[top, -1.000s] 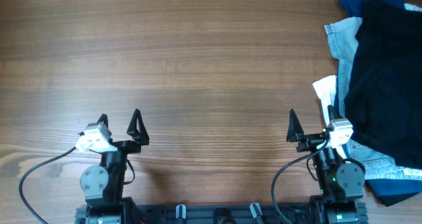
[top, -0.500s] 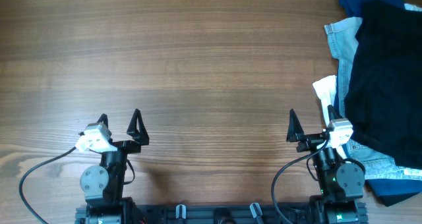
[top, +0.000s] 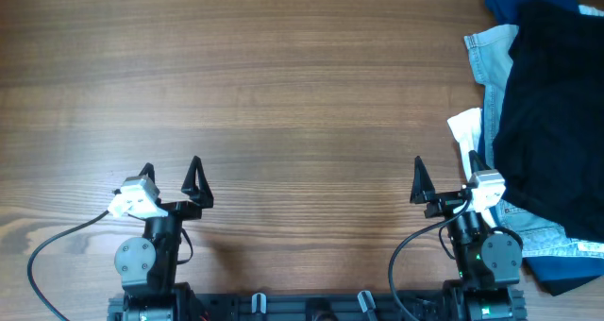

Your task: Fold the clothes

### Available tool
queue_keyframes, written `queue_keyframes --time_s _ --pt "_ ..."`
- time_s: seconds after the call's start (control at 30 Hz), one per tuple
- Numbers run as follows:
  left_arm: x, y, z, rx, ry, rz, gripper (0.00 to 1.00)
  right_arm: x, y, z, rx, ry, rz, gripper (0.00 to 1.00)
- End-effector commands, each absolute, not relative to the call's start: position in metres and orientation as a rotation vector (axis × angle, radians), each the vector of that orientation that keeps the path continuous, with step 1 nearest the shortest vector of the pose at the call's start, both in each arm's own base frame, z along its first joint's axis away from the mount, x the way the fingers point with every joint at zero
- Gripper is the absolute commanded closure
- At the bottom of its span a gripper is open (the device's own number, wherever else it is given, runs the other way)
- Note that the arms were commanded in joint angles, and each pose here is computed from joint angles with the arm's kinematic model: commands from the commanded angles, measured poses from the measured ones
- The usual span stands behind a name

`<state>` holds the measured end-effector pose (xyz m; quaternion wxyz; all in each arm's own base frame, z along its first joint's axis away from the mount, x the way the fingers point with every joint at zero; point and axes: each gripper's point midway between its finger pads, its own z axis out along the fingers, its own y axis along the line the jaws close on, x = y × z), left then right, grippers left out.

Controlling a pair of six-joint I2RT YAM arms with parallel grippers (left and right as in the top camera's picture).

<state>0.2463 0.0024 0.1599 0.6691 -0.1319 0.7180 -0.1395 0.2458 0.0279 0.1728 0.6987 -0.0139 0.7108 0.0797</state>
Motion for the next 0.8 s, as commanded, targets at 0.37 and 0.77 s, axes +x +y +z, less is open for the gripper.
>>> queue_keyframes --time_s 0.37,0.77 --pt "0.246 0.002 0.159 -0.284 1.618 -0.306 0.0 0.244 0.025 0.206 -0.032 1.447 0.154 0.0" --pt "0.248 -0.001 0.211 -0.254 1.571 -0.324 0.0 0.239 0.031 0.302 -0.198 1.313 0.008 0.0"
